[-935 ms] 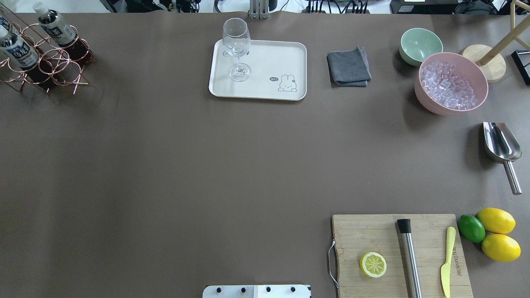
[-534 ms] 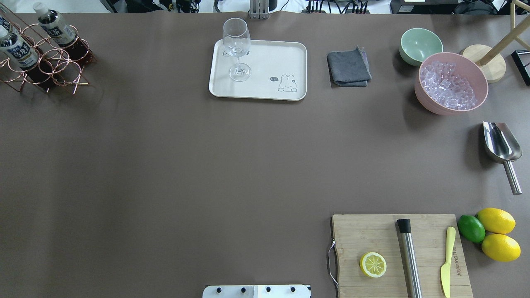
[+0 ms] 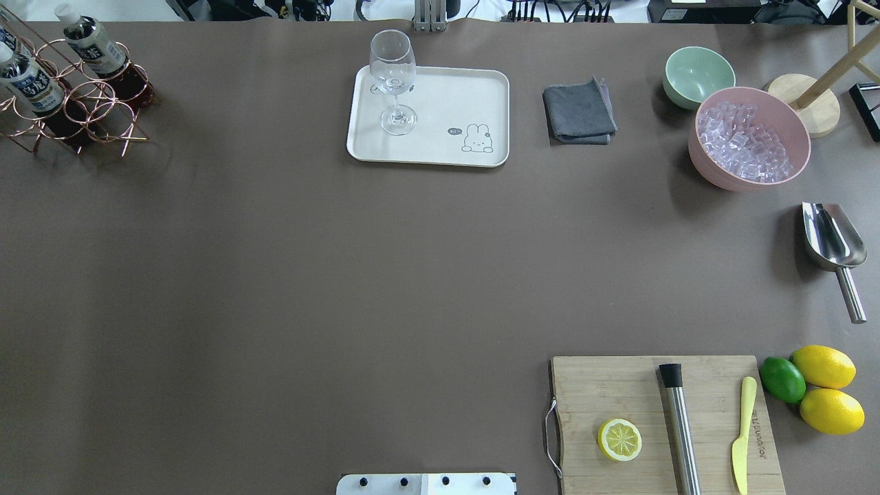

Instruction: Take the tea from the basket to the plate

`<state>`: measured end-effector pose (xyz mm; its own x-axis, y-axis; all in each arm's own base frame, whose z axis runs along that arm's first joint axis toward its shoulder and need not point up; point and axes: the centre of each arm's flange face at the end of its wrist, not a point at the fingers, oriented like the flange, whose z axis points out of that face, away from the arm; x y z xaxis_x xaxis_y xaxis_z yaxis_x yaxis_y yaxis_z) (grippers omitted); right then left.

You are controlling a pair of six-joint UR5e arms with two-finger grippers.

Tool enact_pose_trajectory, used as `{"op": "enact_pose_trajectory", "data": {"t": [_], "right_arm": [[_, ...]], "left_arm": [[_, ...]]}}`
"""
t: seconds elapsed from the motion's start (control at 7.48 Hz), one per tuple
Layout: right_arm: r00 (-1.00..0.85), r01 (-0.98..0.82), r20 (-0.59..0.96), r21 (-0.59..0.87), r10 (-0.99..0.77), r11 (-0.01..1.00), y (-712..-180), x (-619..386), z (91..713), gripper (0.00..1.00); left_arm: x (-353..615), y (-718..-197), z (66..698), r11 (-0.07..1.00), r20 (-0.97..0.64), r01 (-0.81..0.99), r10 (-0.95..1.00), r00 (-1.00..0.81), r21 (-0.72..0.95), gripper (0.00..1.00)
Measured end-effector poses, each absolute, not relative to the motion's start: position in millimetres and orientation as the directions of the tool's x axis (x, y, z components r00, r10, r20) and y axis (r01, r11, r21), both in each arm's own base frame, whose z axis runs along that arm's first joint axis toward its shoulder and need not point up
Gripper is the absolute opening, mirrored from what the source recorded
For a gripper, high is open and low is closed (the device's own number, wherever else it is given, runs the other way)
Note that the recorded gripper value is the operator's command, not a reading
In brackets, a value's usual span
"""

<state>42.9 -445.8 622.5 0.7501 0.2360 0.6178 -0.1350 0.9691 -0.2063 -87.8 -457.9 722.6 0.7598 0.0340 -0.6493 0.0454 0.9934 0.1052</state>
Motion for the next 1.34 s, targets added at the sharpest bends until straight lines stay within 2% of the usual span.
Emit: {"op": "enact_pose_trajectory", "data": {"t": [1.34], "right_arm": [[0.750, -0.135, 0.618, -0.208, 0.237, 0.969, -445.8, 42.4, 623.8, 1.00]], "left_arm": [[-87.6, -459.6, 718.0, 0.993, -0.652, 0.045, 0.038, 0.758, 0.111, 0.98]]}}
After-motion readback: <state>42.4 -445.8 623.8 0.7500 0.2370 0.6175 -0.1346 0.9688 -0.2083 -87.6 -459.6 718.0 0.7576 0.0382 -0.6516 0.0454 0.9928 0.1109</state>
